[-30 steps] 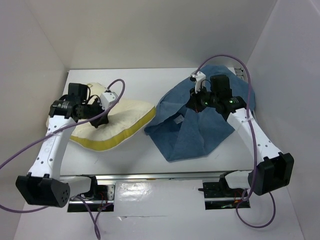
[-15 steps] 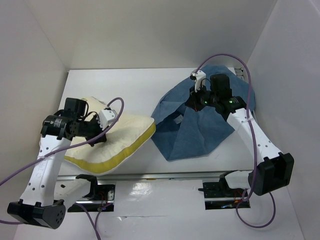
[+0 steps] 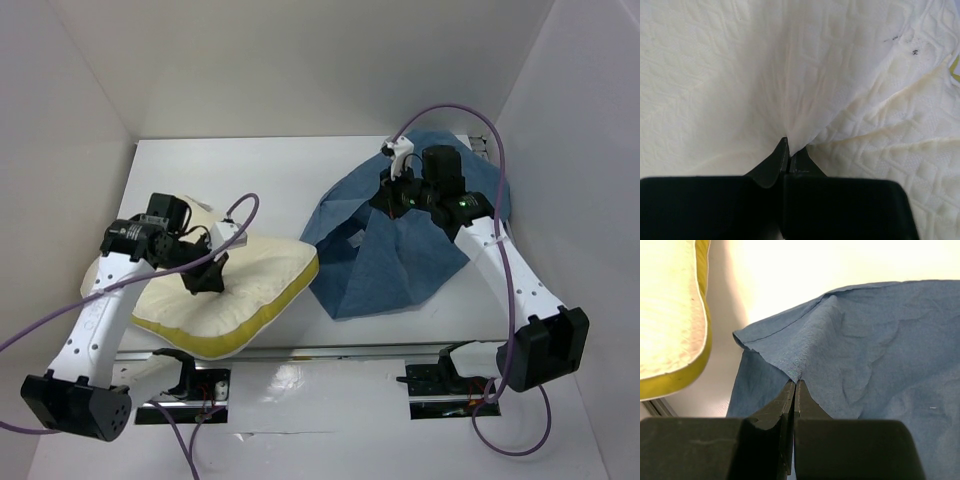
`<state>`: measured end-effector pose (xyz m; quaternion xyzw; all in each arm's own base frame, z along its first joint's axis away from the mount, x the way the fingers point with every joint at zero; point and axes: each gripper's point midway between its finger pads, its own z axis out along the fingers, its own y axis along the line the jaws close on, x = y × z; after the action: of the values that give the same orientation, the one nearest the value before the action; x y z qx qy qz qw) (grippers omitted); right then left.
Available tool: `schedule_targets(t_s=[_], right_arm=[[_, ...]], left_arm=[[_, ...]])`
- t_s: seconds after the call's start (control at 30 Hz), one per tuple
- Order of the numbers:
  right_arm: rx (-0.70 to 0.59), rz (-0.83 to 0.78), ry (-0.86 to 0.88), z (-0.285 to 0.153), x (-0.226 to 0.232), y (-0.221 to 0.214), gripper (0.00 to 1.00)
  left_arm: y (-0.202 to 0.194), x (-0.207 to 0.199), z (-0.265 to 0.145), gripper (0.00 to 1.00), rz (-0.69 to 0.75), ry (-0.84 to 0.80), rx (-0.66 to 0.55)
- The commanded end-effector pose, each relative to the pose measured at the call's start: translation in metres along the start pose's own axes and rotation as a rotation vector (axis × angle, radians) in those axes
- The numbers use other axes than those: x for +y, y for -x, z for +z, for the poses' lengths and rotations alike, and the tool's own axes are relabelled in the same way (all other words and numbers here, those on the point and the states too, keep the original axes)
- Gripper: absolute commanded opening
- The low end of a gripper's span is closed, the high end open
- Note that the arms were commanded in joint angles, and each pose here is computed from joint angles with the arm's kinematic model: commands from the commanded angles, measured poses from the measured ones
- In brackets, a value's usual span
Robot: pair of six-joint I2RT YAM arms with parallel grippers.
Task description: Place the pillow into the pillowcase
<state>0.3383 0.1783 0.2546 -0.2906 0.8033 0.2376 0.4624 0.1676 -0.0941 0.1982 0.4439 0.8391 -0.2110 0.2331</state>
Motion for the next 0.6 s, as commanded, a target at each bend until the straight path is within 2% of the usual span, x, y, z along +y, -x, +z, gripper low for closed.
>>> schedule_targets(t_s=[0.0, 0.27, 0.57], right_arm=[[-0.140, -0.052, -0.012, -0.015, 0.006, 0.047, 0.00], [-0.141, -0.023, -0.010, -0.007, 0.003, 0.049, 0.00], [-0.135, -0.010, -0.002, 0.002, 0.006, 0.048, 0.00]], left_arm=[[0.011, -0.006, 0.009, 0.00, 0.023, -0.079, -0.036], [0.027, 0.002, 0.029, 0.00, 0.076, -0.109, -0.045], [0.047, -0.020, 0.052, 0.00, 0.156, -0.197, -0.037]])
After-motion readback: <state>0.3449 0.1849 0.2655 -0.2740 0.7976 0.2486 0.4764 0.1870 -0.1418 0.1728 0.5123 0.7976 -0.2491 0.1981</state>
